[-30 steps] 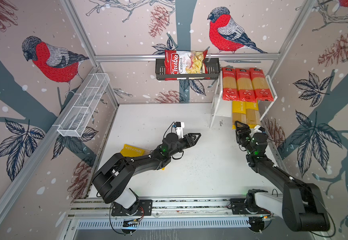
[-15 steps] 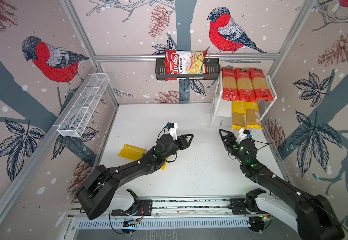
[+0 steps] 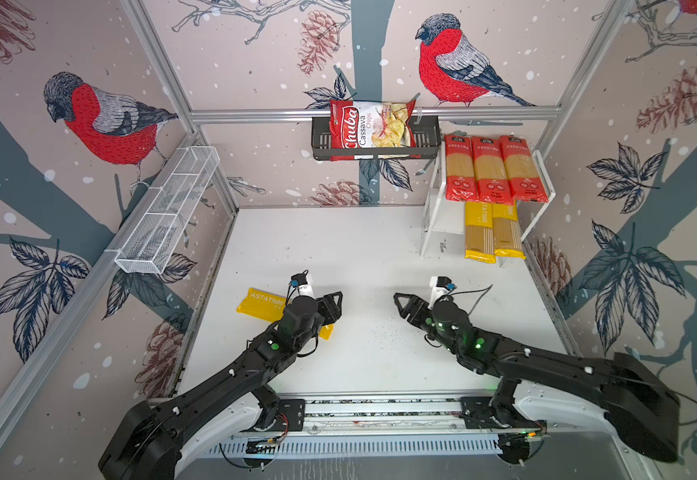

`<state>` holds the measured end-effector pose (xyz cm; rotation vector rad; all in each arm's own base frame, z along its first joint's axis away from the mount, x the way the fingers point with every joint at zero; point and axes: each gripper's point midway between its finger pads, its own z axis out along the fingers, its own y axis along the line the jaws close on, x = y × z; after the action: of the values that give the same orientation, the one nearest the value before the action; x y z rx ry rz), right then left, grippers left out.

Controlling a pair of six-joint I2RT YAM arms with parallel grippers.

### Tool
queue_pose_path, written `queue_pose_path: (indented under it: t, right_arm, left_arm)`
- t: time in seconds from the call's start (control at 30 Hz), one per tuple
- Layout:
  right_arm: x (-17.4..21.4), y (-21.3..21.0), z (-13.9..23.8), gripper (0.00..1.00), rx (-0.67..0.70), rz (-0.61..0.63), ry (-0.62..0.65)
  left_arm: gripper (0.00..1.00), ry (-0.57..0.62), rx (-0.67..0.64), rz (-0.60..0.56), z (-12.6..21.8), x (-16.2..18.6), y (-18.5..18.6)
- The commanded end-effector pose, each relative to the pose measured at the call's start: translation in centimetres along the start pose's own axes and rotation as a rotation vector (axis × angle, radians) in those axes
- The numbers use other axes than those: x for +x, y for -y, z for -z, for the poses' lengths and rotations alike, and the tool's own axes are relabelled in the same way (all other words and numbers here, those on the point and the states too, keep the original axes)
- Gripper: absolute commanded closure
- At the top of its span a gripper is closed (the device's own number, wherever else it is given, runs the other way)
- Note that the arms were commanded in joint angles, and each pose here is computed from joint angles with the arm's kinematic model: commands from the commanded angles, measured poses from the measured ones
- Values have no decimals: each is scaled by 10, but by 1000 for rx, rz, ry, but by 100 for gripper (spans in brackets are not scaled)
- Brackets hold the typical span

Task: Place and organize the pasta boxes and bags onto the shelf
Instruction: 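Release the bag with the right gripper and move both grippers toward the last yellow bag, then lower the right gripper onto the lying yellow bag's end and close it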

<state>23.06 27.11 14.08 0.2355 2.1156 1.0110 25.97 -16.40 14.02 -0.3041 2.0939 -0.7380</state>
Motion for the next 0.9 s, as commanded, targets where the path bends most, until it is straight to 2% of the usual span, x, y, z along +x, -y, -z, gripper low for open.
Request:
queue_pose_path:
  t: [0.0,0.17,0.3,0.47,0.57,0.87]
  right_arm:
    - [15,-14,-14,29,5,113,-42]
    - [58,-54,-50,30,-44,250,-215]
    - [89,-73,-76,31,-95,306,-329]
    - [111,-86,-111,32,-123,347,-416]
    - [117,-88,-132,33,-128,346,-453]
    - [133,-73,-171,35,-148,234,-553]
  left_arm:
    - [34,21,-169,23,9,3,-42]
    - [34,57,-316,77,24,3,-78]
    - [35,81,-406,136,35,7,-101]
    - [38,86,-408,184,36,16,-110]
    - [39,70,-405,198,32,22,-112]
    - [39,48,-409,210,26,29,-117]
